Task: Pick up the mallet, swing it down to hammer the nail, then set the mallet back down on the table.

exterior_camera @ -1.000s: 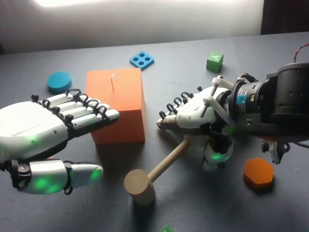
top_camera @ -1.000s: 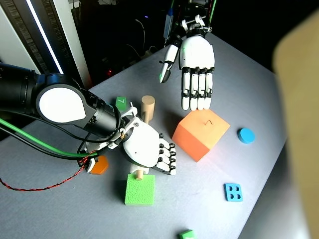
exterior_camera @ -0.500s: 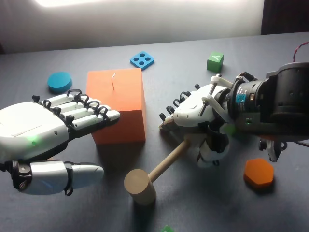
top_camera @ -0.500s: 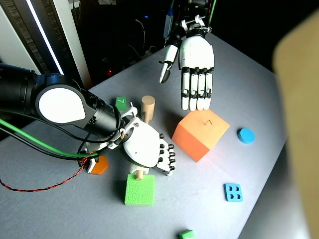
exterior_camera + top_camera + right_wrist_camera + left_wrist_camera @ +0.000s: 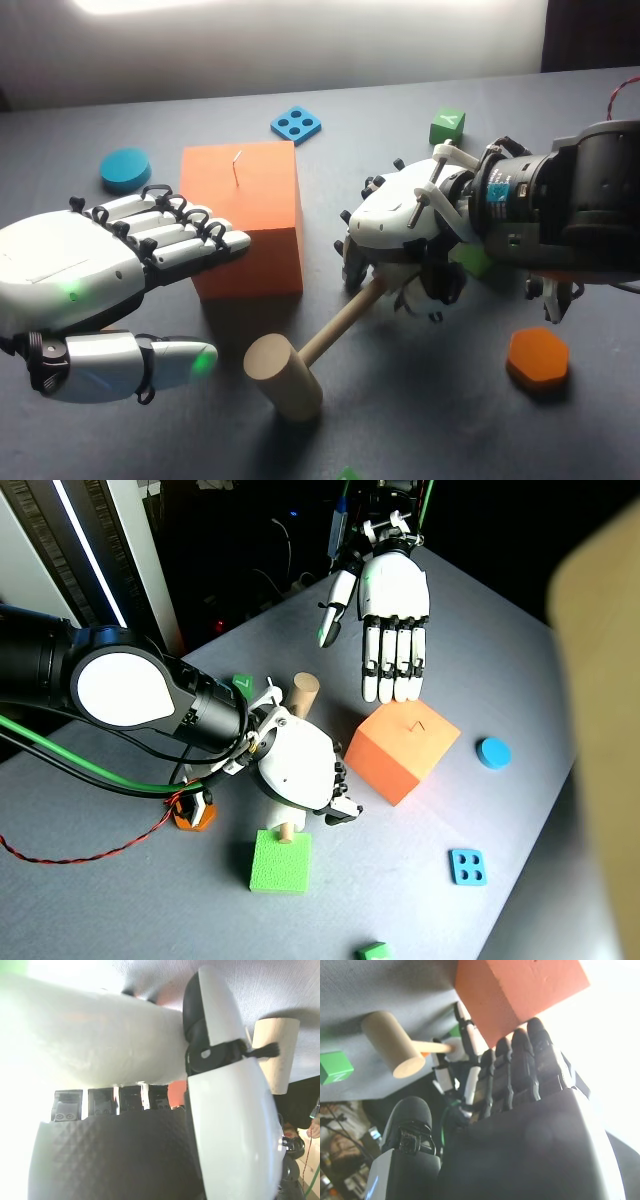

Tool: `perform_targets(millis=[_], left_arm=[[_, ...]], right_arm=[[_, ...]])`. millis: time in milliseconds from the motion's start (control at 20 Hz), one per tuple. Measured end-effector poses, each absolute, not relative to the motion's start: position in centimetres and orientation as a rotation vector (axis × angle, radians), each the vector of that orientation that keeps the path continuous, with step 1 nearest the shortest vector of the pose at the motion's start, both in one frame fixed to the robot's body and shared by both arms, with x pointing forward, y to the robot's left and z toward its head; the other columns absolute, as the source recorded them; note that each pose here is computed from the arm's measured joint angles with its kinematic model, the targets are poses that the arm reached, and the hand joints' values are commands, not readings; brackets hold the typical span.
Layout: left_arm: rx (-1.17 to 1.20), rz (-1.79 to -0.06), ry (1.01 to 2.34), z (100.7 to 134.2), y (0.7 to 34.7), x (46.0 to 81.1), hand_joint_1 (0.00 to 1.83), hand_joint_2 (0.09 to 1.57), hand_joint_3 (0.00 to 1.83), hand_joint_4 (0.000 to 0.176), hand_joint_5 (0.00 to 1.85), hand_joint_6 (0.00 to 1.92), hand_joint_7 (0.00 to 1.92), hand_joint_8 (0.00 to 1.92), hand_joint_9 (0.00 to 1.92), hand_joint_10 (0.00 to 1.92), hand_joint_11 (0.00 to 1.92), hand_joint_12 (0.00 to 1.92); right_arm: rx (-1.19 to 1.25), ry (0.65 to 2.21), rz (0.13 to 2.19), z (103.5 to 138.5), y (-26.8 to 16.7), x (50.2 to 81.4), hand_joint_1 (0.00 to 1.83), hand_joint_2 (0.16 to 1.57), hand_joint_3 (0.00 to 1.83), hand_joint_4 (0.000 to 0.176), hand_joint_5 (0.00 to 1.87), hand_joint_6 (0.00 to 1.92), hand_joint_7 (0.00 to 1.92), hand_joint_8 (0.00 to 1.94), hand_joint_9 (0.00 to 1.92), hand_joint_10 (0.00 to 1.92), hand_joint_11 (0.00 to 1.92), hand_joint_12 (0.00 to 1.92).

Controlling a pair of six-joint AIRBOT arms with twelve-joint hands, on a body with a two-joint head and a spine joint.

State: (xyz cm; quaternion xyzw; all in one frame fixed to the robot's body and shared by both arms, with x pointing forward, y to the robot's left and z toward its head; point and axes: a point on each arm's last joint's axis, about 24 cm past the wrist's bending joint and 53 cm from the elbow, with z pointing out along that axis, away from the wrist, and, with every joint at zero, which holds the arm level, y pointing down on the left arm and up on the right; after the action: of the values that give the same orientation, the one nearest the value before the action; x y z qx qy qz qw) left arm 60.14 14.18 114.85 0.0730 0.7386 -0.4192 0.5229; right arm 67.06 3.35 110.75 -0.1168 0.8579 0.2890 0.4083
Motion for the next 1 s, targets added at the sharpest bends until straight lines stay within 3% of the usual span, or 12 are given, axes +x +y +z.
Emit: perform_targets(millis=[100, 200, 250, 300, 350, 550, 750, 900, 950, 1000], left_arm=[[0.176, -1.004, 1.769, 114.9, 14.2, 60.1, 0.00, 1.34, 0.00, 0.000, 0.07, 0.00, 0.10, 0.00, 0.11, 0.00, 0.00, 0.36], [0.180, -1.001, 1.771, 114.8, 14.1, 60.1, 0.00, 1.34, 0.00, 0.000, 0.08, 0.00, 0.12, 0.00, 0.13, 0.00, 0.00, 0.42], [0.180, -1.001, 1.771, 114.8, 14.1, 60.1, 0.00, 1.34, 0.00, 0.000, 0.06, 0.00, 0.10, 0.00, 0.11, 0.00, 0.00, 0.37], [0.180, -1.001, 1.771, 114.8, 14.1, 60.1, 0.00, 1.34, 0.00, 0.000, 0.06, 0.00, 0.10, 0.00, 0.11, 0.00, 0.00, 0.37], [0.180, -1.001, 1.771, 114.8, 14.1, 60.1, 0.00, 1.34, 0.00, 0.000, 0.06, 0.00, 0.11, 0.01, 0.11, 0.01, 0.00, 0.36], [0.182, -1.001, 1.772, 114.8, 14.1, 60.1, 0.00, 1.36, 0.00, 0.000, 0.09, 0.01, 0.14, 0.01, 0.13, 0.01, 0.00, 0.41], [0.182, -1.001, 1.771, 114.8, 14.1, 60.1, 0.00, 1.35, 0.00, 0.000, 0.09, 0.00, 0.15, 0.00, 0.14, 0.00, 0.00, 0.41], [0.181, -1.003, 1.767, 115.0, 14.0, 60.2, 0.00, 1.35, 0.00, 0.000, 0.11, 0.00, 0.16, 0.00, 0.16, 0.01, 0.00, 0.48], [0.181, -1.003, 1.766, 115.0, 14.0, 60.2, 0.00, 1.35, 0.00, 0.000, 0.11, 0.00, 0.16, 0.00, 0.17, 0.01, 0.00, 0.48], [0.181, -1.003, 1.766, 115.0, 14.0, 60.2, 0.00, 1.35, 0.00, 0.000, 0.11, 0.00, 0.17, 0.01, 0.17, 0.01, 0.00, 0.48]], right_arm=[[-0.292, 2.160, 0.729, 110.9, 3.3, 67.1, 1.18, 1.23, 0.01, 0.000, 0.80, 1.15, 0.74, 1.58, 0.56, 1.61, 0.46, 1.84], [-0.284, 2.161, 0.728, 111.0, 3.1, 67.2, 1.11, 1.20, 0.00, 0.000, 0.80, 1.29, 0.59, 1.86, 0.62, 1.90, 0.74, 1.92], [-0.285, 2.161, 0.726, 111.0, 3.0, 67.2, 1.11, 1.20, 0.00, 0.000, 0.80, 1.28, 0.65, 1.92, 0.76, 1.92, 0.91, 1.92], [-0.285, 2.162, 0.727, 111.0, 2.9, 67.1, 1.11, 1.20, 0.00, 0.000, 0.80, 1.28, 0.65, 1.92, 0.76, 1.92, 0.91, 1.92], [-0.284, 2.164, 0.728, 111.0, 2.8, 66.9, 1.12, 1.19, 0.00, 0.000, 0.82, 1.26, 0.70, 1.94, 0.86, 1.92, 1.03, 1.92], [-0.268, 2.188, 0.713, 110.7, 2.2, 66.5, 1.14, 1.16, 0.00, 0.000, 0.88, 1.15, 1.17, 1.94, 1.38, 1.92, 1.55, 1.92], [-0.269, 2.175, 0.732, 111.4, 2.2, 66.1, 1.12, 1.20, 0.00, 0.000, 0.81, 1.26, 1.43, 1.94, 1.65, 1.92, 1.85, 1.92], [-0.275, 2.167, 0.747, 111.9, 2.1, 65.7, 1.10, 1.21, 0.00, 0.000, 0.79, 1.33, 1.56, 1.94, 1.75, 1.92, 1.92, 1.92], [-0.274, 2.165, 0.746, 112.0, 1.8, 65.5, 1.06, 1.19, 0.00, 0.000, 0.88, 1.74, 1.61, 1.94, 1.78, 1.92, 1.92, 1.92], [-0.271, 2.165, 0.738, 112.1, 1.1, 65.4, 0.95, 1.21, 0.00, 0.000, 1.13, 1.89, 1.66, 1.94, 1.80, 1.92, 1.92, 1.92]])
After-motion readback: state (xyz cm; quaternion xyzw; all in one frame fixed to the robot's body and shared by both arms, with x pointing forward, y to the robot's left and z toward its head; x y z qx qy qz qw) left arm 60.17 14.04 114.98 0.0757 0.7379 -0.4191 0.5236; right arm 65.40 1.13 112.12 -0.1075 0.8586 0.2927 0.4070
